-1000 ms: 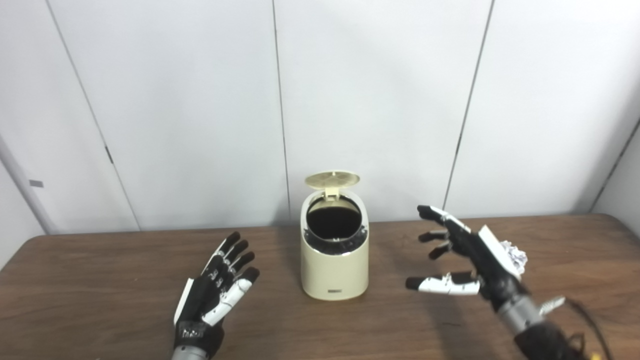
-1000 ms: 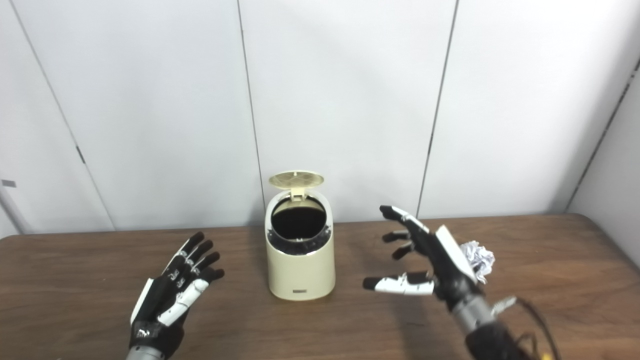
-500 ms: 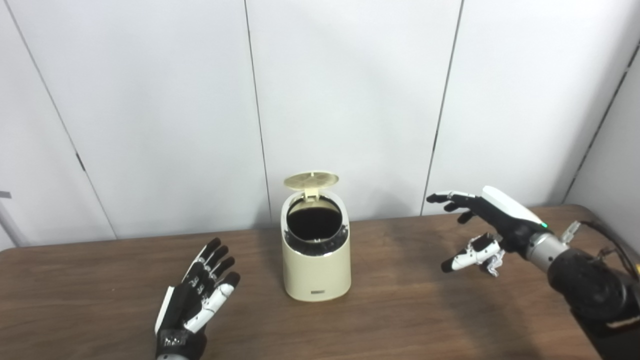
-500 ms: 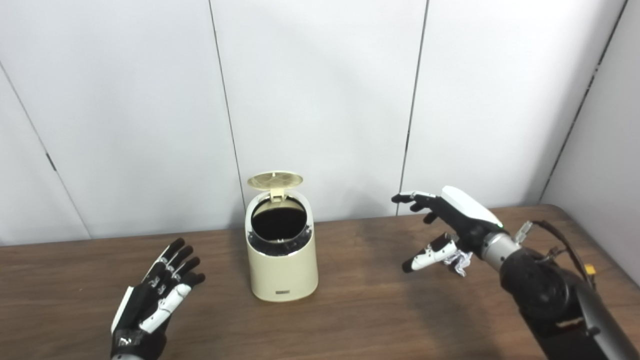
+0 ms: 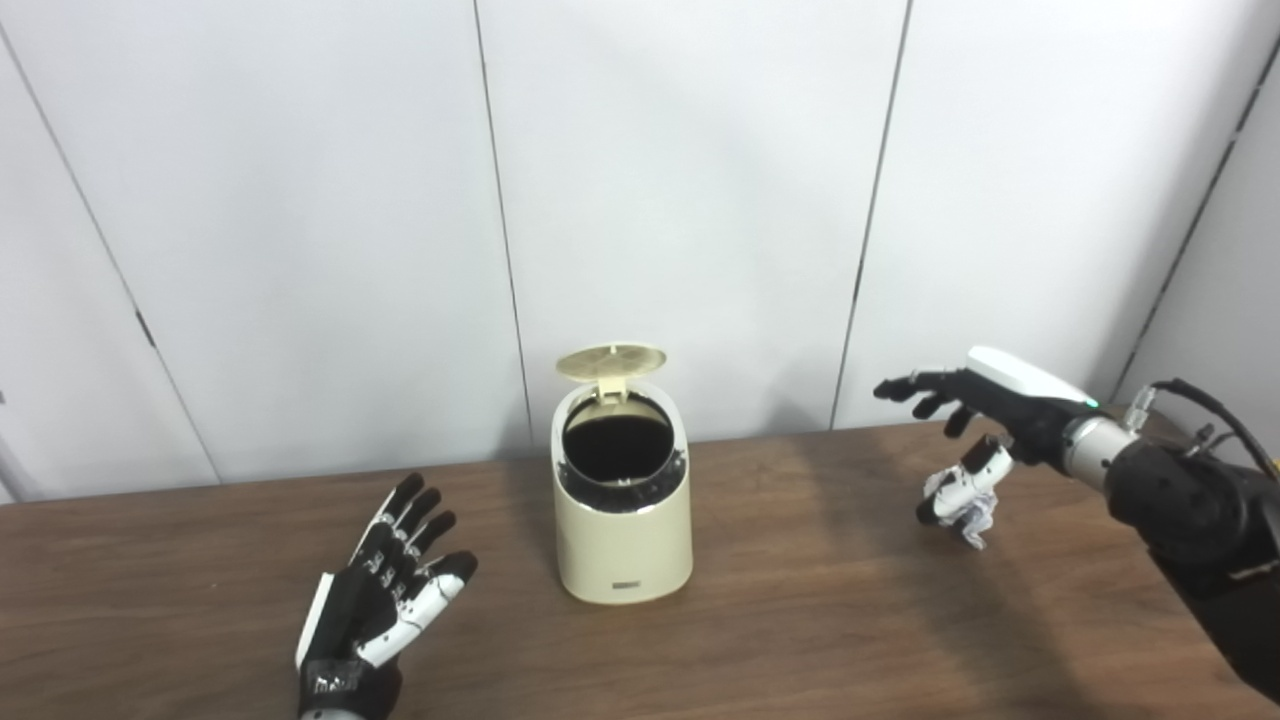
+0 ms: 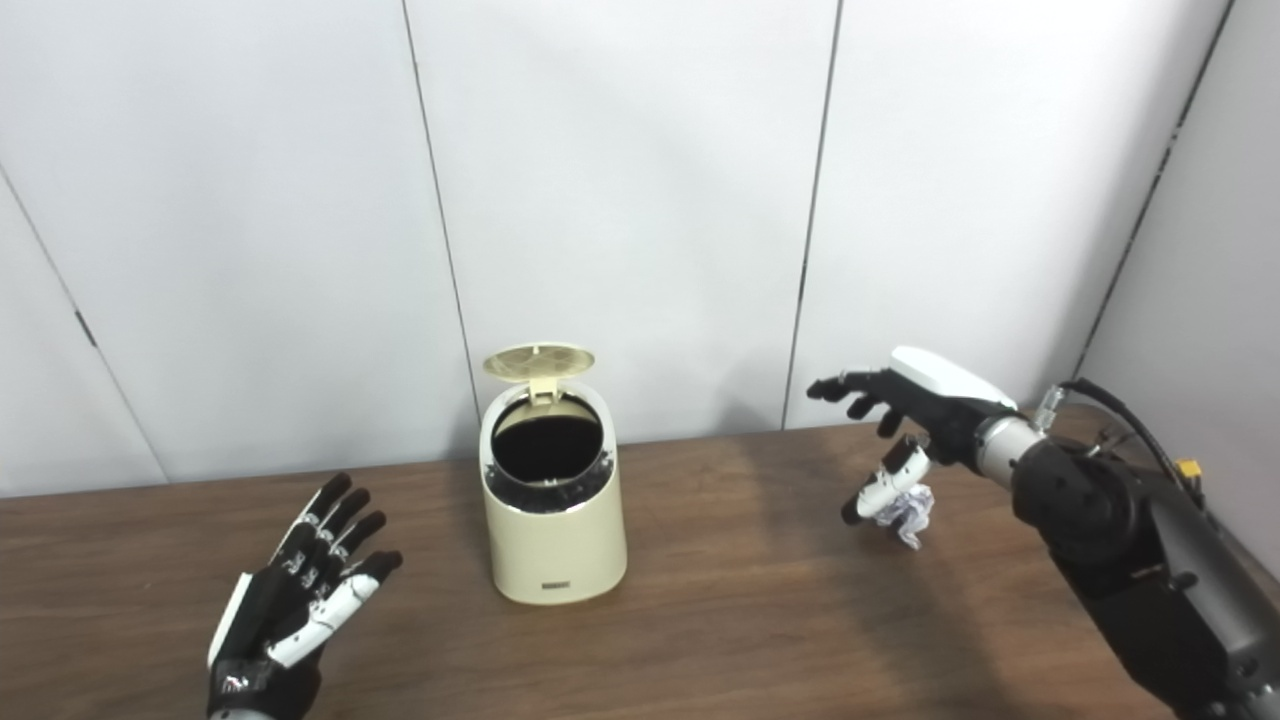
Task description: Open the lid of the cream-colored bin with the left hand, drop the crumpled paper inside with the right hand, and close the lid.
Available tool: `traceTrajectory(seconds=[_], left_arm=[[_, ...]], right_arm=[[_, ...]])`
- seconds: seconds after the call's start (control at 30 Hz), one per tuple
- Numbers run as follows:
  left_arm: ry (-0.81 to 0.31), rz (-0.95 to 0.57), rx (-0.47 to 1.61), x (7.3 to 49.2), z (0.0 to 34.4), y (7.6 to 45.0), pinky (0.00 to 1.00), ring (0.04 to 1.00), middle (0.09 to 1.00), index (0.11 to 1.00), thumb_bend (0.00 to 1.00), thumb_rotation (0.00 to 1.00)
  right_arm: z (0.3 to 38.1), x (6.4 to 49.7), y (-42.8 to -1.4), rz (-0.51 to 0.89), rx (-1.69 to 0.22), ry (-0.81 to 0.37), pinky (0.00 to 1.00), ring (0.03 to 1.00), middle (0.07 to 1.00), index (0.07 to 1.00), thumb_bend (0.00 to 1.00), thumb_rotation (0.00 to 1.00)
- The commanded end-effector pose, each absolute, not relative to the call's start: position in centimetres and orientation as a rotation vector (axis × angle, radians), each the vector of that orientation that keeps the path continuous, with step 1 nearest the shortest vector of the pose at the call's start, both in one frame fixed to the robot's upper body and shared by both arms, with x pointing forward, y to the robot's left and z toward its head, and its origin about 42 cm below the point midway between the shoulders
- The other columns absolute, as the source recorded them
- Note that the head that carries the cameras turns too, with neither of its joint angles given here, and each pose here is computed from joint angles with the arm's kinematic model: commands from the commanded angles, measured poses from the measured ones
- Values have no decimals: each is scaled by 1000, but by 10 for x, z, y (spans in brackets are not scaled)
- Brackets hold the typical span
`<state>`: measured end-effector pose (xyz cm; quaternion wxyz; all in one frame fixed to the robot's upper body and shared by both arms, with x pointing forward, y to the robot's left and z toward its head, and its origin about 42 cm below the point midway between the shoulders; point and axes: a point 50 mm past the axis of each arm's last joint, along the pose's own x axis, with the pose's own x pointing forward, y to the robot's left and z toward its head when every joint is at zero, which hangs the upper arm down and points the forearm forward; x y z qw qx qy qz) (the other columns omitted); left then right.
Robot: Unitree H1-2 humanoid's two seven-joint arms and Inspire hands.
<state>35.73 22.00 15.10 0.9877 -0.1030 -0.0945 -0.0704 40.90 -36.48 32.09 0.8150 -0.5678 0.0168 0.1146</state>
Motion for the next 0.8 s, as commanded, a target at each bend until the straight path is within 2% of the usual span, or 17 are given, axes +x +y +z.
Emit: traceTrajectory(seconds=[0.0, 0.07, 0.3, 0.5, 0.77], left_arm=[[-274, -166, -201, 367, 171, 219, 708, 890, 935, 981, 668, 109], [-278, -168, -196, 366, 171, 219, 700, 887, 936, 979, 664, 111], [-275, -167, -202, 365, 171, 219, 713, 882, 930, 972, 685, 130], [-274, -166, -201, 365, 170, 219, 724, 884, 928, 973, 694, 155], [-274, -169, -194, 364, 170, 218, 727, 884, 929, 972, 698, 183]], right_arm=[[356, 419, -373, 201, -1261, 18, 757, 865, 901, 888, 867, 80], [353, 425, -374, 207, -1289, 50, 798, 898, 918, 893, 882, 95], [344, 439, -379, 191, -1327, 144, 800, 915, 949, 902, 881, 76], [340, 446, -380, 187, -1351, 160, 794, 909, 945, 894, 872, 62], [335, 452, -385, 181, -1366, 189, 799, 912, 944, 896, 869, 98]])
